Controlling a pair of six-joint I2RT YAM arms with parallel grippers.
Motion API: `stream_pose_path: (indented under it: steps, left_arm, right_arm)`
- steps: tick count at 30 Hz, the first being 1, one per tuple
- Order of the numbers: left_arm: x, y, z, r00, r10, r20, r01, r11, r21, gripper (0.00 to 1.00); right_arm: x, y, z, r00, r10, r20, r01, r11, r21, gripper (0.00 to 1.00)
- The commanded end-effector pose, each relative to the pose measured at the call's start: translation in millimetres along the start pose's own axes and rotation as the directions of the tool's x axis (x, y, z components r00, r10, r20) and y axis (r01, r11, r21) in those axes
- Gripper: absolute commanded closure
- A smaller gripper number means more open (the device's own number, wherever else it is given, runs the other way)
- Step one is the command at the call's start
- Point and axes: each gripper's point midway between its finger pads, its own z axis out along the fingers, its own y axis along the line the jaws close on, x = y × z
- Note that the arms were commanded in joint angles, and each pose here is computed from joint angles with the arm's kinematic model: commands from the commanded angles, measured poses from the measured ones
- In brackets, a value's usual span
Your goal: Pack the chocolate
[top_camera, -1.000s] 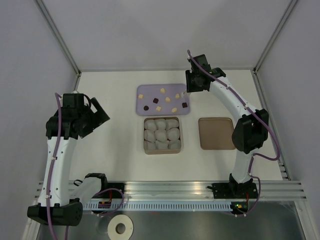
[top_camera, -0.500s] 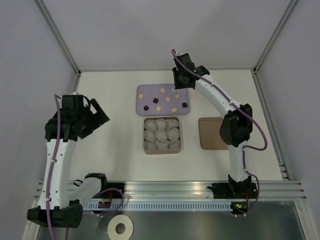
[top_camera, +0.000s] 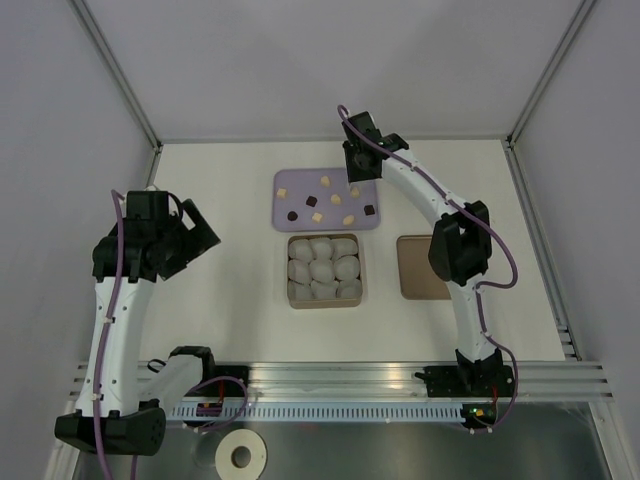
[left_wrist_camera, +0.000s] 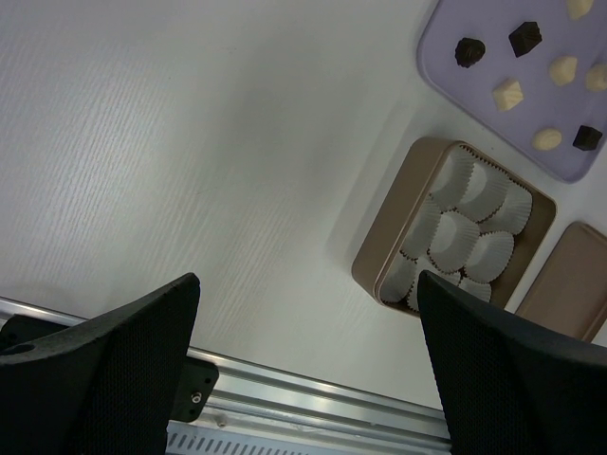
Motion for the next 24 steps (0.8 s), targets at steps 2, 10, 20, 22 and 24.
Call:
stream_pose_path:
  steps: [2, 10, 20, 22, 24]
  left_arm:
    - [-2, -7, 2, 1.000, -0.019, 0.005, 0.018, 0.999, 0.030, 0.00]
    - [-3, -7, 3, 1.000, -0.014, 0.009, 0.014, 1.000, 0.027, 0.00]
    - [-4, -7, 5, 1.000, -0.013, 0.013, 0.012, 1.000, 0.024, 0.00]
    - [-5, -7, 5, 1.000, -0.011, 0.014, 0.011, 1.000, 0.025, 0.00]
    - [-5, -7, 5, 1.000, -0.011, 0.013, 0.011, 1.000, 0.024, 0.00]
  right_arm:
    - [-14, 1, -1, 0.999, 0.010, 0.036, -0.010, 1.000, 0.007, 0.61]
    - [-8, 2, 10, 1.000, 0.010, 0.026, -0.010, 1.000, 0.013, 0.61]
    - [-7, 2, 19, 0.999, 0.019, 0.028, -0.019, 1.000, 0.025, 0.61]
    - [-8, 2, 19, 0.999, 0.023, 0.034, -0.024, 0.999, 0.026, 0.61]
    - [-8, 2, 19, 0.999, 0.022, 0.035, -0.023, 1.000, 0.021, 0.62]
